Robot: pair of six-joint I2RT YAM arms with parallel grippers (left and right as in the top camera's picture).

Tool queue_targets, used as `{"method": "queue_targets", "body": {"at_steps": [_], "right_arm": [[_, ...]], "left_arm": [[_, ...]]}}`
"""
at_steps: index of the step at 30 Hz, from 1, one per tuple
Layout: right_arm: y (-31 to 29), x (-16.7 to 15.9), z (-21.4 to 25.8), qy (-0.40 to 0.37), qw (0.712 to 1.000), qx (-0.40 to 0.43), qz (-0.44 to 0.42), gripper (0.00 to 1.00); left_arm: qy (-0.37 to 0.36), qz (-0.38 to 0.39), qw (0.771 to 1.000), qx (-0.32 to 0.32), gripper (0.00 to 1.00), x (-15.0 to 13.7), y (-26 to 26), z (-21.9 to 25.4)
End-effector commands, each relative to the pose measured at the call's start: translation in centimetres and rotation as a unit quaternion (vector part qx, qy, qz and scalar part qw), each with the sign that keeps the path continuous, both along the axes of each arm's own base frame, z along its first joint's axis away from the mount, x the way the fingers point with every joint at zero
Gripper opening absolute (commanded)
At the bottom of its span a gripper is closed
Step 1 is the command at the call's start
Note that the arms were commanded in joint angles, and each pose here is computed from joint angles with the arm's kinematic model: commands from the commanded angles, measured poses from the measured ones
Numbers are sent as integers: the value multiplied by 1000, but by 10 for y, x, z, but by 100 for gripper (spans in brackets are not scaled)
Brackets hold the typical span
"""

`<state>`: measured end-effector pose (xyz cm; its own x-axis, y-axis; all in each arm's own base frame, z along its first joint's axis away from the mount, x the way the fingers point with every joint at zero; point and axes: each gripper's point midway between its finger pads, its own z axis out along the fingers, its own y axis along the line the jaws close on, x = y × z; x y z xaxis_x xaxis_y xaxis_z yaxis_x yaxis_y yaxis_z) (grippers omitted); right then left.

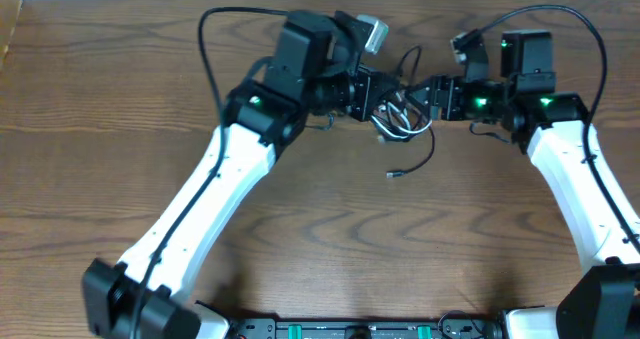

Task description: Untangle cables

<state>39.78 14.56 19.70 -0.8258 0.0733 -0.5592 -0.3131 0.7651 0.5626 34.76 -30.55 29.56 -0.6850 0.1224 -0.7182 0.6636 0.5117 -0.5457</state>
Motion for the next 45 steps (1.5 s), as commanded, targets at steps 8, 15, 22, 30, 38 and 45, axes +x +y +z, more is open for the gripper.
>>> {"method": "queue_targets", "body": {"at_steps": [8,15,22,30,38,45], "right_arm": [[-46,35,-15,-27,985,-107,-130,63],[-107,46,-21,6,942,-137,-306,25],[-88,55,2,-19,975,-30,-219,15],[-67,28,-18,36,985,-41,-165,16],[-50,-11,-44,100,986,-86,-104,54],[-15,-35,-51,79,988,-130,8,66]], "left_arm": [[34,-181,977,-110,7,-66,-17,49],[67,-181,975,-113,8,-70,-16,47],[97,-136,983,-70,7,-64,-10,23],[122,1,991,52,7,-36,19,-27],[117,83,982,124,7,-18,44,-52],[157,181,959,151,8,3,60,-75]]}}
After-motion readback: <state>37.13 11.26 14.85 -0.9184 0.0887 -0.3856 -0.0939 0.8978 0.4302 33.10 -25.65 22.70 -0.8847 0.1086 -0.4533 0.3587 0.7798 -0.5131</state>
